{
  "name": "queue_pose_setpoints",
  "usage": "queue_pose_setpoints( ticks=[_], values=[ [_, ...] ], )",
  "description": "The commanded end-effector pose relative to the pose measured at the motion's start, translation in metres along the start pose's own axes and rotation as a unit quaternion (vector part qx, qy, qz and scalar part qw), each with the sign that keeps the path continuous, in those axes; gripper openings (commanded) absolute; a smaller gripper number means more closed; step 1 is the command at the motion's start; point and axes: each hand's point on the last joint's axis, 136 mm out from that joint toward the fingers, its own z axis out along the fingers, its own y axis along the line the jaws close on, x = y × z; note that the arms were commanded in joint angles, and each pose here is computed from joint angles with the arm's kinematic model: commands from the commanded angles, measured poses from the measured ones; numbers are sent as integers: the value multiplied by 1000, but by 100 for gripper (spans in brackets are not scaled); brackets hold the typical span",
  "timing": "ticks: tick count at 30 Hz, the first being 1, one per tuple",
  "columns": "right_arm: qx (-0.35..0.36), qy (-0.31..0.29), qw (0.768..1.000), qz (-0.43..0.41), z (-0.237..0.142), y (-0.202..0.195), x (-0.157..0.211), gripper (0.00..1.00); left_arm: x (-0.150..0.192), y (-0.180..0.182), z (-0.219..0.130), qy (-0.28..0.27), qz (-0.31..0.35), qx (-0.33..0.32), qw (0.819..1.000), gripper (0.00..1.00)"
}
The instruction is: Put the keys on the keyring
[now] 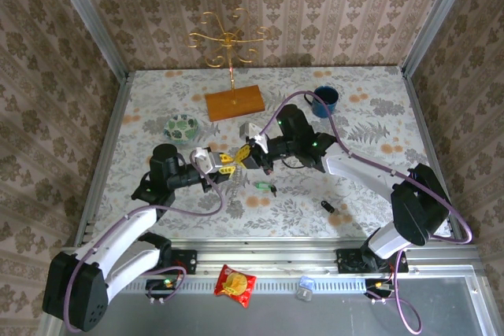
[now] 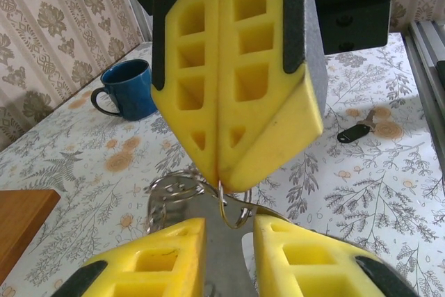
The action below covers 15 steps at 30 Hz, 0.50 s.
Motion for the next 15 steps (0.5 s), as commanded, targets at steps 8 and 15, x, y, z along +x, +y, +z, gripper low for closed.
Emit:
queue_pose_setpoints(
  ticks=[8,15],
  values=[
    [-27,-14,999,-30,1,17,-16,0,-8,-8,2,-21,-18,27,999,22],
    [-28,-4,999,-27,2,18,-11,0,-13,-10,1,-32,-20,35,999,5]
  ],
)
